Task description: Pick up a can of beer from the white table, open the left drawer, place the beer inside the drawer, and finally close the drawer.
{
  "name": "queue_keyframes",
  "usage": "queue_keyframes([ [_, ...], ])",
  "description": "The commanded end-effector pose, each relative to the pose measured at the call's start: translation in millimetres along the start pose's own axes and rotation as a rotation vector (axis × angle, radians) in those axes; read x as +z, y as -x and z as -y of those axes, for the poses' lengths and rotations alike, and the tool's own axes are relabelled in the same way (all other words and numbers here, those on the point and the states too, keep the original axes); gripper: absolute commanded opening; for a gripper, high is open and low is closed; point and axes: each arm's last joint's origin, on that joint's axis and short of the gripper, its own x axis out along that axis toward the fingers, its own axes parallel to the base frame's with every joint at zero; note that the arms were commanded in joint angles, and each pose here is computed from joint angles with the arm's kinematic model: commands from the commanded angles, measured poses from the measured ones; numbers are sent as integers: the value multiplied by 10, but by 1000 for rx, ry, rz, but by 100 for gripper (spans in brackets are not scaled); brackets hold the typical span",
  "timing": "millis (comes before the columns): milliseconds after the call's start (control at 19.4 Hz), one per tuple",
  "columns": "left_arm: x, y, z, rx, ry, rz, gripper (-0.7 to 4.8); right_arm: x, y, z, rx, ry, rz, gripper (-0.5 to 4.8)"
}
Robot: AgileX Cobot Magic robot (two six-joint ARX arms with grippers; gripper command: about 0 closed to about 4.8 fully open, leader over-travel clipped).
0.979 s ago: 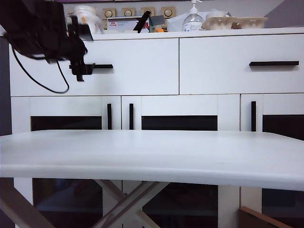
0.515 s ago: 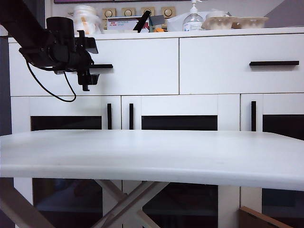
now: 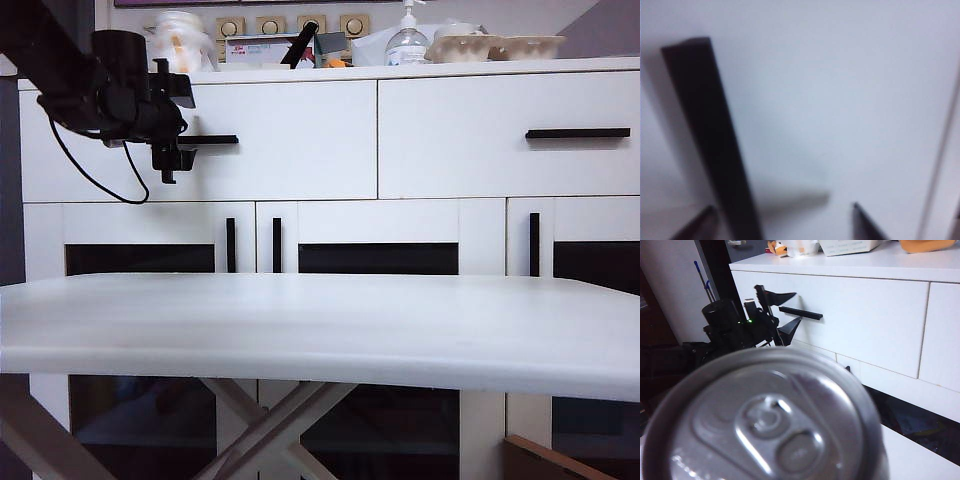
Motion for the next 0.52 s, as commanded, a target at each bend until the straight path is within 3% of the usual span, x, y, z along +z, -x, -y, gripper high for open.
queue_keyframes([
  [52,-7,1,6,15,-15,-6,285,101,35,-34,9,35,69,144],
  [515,-16,-19,-130,48,-11,-6,268,102,38,-36,10,35,69,144],
])
